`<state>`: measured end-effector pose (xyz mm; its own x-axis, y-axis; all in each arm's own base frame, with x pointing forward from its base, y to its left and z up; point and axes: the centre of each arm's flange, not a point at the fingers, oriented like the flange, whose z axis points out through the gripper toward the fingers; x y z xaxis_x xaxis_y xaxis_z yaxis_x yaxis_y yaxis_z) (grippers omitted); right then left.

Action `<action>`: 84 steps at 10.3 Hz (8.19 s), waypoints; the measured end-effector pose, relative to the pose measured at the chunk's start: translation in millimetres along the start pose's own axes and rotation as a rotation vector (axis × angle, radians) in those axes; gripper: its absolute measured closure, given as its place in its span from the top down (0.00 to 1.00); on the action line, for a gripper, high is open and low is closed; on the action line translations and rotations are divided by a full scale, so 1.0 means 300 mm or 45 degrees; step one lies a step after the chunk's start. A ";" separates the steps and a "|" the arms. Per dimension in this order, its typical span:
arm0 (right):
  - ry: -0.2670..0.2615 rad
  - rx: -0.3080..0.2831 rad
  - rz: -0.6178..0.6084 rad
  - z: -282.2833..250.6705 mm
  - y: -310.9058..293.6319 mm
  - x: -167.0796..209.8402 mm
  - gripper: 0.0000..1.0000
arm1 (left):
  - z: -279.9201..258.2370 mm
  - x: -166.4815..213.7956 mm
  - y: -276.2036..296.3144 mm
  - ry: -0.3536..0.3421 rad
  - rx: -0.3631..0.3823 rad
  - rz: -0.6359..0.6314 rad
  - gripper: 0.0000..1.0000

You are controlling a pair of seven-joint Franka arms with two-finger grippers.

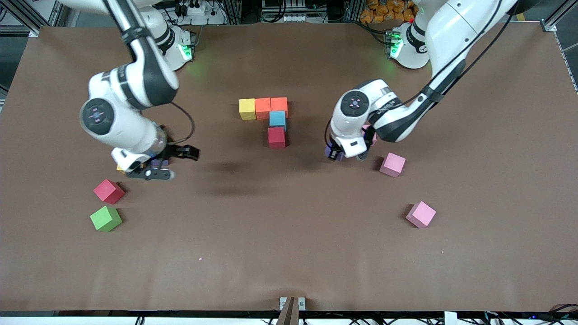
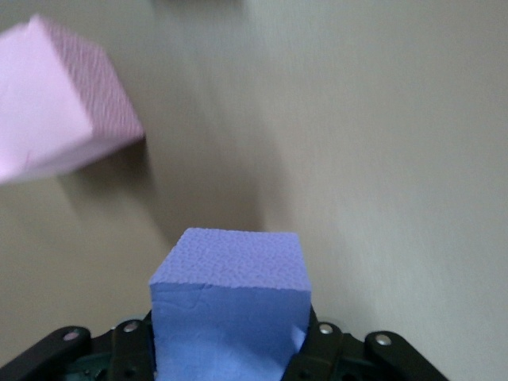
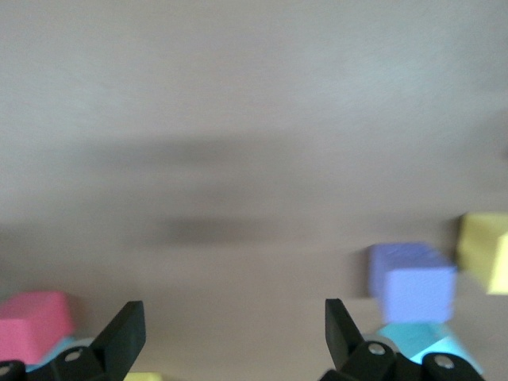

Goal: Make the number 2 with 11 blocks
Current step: 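Lower the purple cube with the left gripper while the right gripper grasps purple, then place the purple cube with the right gripper while the left gripper withdraws, then release the purple cube with the right gripper while the left gripper reaches pink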

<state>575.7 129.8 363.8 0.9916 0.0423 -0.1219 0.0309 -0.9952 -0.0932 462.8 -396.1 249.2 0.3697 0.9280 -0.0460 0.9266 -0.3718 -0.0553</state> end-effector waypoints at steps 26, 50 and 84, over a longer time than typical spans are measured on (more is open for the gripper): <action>-0.063 -0.010 -0.011 0.559 0.456 -0.172 0.94 | 0.035 -0.811 0.117 -0.098 -0.118 -0.468 0.58; -0.052 -0.118 -0.486 0.313 0.081 -0.107 0.56 | 0.143 -0.795 0.127 -0.067 -0.063 -0.493 1.00; 0.028 -0.175 -1.838 0.658 -0.704 -0.393 0.64 | -0.237 1.274 0.361 0.127 -0.011 -0.319 1.00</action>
<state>427.5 352.7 202.9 0.0882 0.9961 0.0095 0.9958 -0.0879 -0.0251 709.4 -80.1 296.6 0.1332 0.9888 0.0666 0.9905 -0.1305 -0.0439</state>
